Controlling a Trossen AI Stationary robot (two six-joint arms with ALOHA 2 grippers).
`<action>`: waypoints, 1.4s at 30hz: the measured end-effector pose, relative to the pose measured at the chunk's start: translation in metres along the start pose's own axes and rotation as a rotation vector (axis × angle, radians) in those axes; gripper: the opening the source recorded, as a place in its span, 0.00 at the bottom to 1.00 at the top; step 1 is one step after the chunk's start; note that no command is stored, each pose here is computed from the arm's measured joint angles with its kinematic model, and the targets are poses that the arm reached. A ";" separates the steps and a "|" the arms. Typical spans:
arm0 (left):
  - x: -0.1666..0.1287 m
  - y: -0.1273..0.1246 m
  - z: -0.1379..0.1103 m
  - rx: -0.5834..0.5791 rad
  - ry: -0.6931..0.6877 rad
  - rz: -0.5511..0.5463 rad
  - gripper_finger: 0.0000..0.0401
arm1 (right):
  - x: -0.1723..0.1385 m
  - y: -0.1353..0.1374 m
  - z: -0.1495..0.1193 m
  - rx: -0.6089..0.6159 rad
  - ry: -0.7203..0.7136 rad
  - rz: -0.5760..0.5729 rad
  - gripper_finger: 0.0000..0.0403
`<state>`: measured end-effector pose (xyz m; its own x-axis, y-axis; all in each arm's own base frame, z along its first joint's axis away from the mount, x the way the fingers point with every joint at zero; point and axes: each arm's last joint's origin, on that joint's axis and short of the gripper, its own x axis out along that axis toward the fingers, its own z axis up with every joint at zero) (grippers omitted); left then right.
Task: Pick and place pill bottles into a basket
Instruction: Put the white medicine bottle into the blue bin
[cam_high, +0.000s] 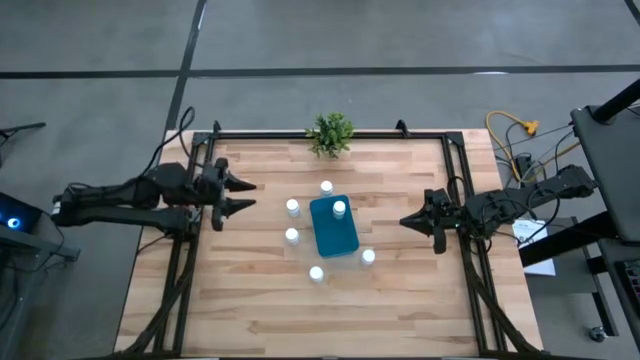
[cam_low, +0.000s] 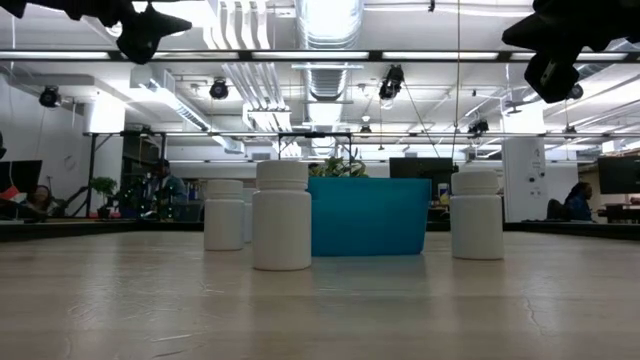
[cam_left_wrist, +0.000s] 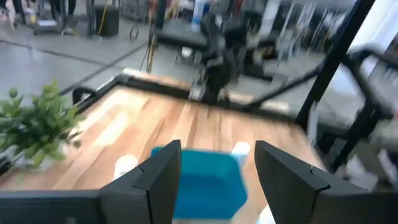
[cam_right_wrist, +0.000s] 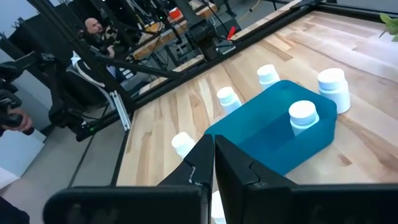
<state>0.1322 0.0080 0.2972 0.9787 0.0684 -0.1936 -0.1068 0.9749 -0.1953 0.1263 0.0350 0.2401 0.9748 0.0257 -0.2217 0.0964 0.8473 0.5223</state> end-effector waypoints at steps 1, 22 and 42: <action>0.001 0.000 0.002 0.008 0.015 0.005 0.47 | 0.000 0.000 0.000 0.000 -0.001 0.000 0.02; 0.019 -0.002 0.034 0.094 0.177 0.211 0.49 | 0.000 0.001 0.000 0.058 0.006 0.016 0.02; 0.027 -0.002 0.036 0.047 0.161 0.213 0.76 | 0.000 0.002 0.001 0.057 -0.003 0.023 0.02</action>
<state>0.1647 0.0153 0.3271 0.8941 0.2417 -0.3771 -0.2951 0.9512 -0.0901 0.1266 0.0356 0.2420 0.9775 0.0429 -0.2065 0.0853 0.8149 0.5733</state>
